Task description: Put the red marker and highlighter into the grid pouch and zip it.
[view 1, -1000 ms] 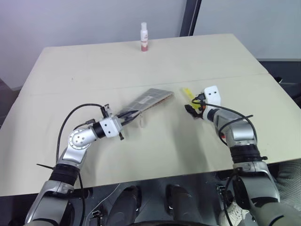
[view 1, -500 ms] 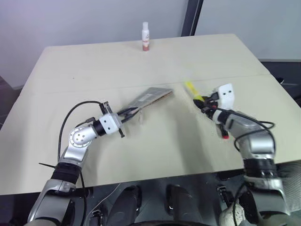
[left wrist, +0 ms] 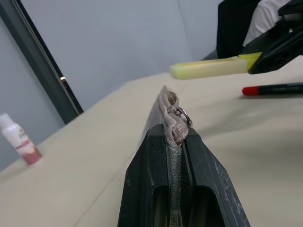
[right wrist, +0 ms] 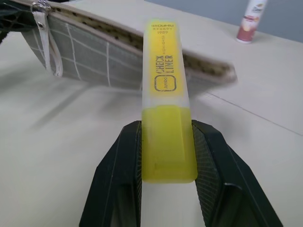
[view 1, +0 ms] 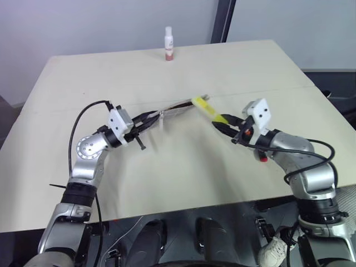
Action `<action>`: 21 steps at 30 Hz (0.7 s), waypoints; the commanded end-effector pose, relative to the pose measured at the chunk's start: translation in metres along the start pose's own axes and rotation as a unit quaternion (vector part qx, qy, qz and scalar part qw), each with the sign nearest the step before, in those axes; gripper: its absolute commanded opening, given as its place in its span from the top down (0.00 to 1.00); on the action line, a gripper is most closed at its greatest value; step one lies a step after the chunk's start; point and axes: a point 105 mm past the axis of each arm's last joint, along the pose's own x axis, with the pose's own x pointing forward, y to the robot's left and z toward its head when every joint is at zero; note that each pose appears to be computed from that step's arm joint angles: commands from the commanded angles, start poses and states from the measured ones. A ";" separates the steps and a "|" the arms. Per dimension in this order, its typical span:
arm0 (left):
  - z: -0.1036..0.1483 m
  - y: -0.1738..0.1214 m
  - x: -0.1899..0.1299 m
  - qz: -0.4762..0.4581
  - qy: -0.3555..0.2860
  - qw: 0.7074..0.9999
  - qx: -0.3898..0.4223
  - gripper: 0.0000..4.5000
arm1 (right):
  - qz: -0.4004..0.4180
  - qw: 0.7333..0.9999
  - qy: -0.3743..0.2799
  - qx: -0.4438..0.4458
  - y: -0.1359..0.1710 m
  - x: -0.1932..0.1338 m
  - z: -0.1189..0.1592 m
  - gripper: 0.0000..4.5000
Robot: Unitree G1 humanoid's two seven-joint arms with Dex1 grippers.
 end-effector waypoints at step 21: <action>0.018 0.000 0.003 -0.017 -0.022 0.998 0.057 1.00 | 0.013 0.999 -0.016 -0.041 0.000 0.017 0.020 0.80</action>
